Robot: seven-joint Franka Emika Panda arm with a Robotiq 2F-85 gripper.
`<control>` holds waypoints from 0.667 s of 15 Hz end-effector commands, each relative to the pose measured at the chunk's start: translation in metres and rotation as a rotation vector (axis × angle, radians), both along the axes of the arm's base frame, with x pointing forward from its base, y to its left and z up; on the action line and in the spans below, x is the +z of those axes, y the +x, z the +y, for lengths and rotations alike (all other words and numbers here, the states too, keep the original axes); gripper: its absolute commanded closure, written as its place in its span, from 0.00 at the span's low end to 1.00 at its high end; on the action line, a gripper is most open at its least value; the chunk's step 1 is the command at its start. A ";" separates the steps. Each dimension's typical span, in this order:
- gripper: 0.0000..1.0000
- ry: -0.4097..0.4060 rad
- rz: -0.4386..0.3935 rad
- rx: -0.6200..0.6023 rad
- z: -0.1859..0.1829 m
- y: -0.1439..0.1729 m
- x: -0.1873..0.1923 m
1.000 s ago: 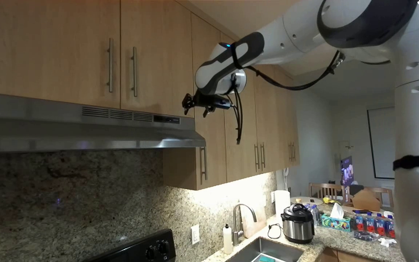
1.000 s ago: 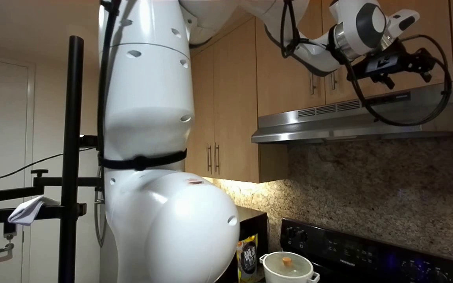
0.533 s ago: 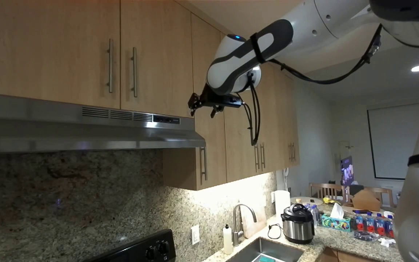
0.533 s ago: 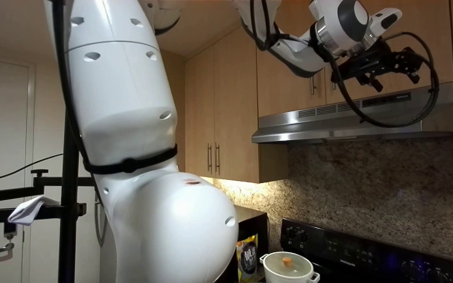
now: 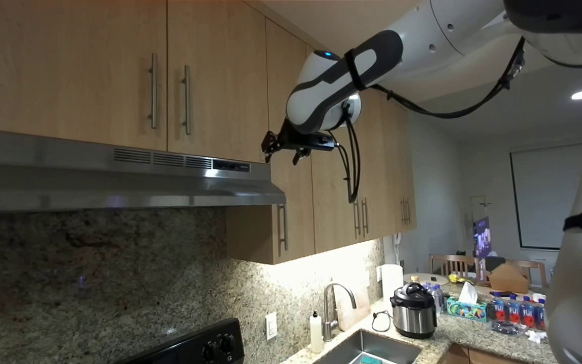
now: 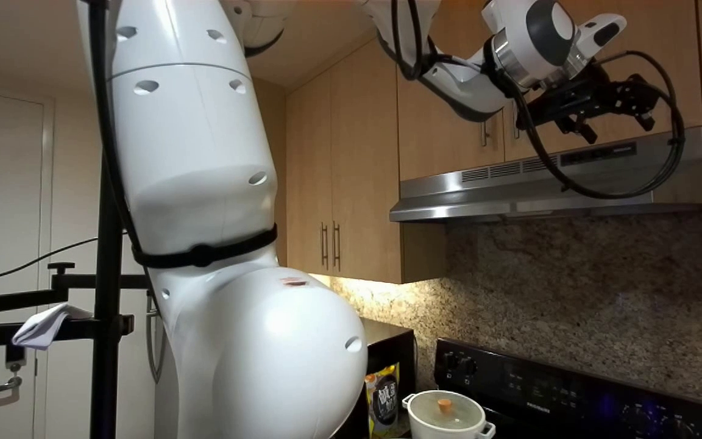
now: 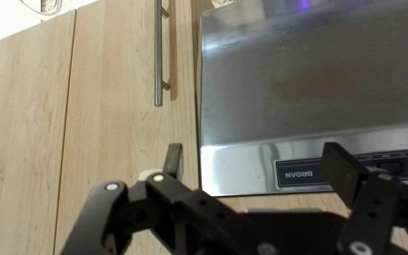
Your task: Turn off the light above the stove
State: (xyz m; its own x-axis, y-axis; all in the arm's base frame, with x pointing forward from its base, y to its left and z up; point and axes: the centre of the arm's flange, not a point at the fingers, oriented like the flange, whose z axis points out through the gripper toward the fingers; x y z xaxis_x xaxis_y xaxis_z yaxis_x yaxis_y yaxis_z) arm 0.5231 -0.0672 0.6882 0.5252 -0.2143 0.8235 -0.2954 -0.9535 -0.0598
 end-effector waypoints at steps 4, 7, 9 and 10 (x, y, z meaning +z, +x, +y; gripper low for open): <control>0.00 0.022 -0.020 0.110 -0.021 -0.029 -0.018; 0.00 -0.009 -0.026 0.113 -0.051 -0.043 -0.030; 0.00 -0.021 -0.005 0.135 -0.075 -0.059 -0.044; 0.00 -0.028 0.013 0.160 -0.086 -0.064 -0.051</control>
State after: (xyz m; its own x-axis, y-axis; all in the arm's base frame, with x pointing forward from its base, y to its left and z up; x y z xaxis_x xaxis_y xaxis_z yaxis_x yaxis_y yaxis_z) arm 0.4892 -0.1229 0.6571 0.5401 -0.1567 0.8269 -0.2040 -0.9776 -0.0520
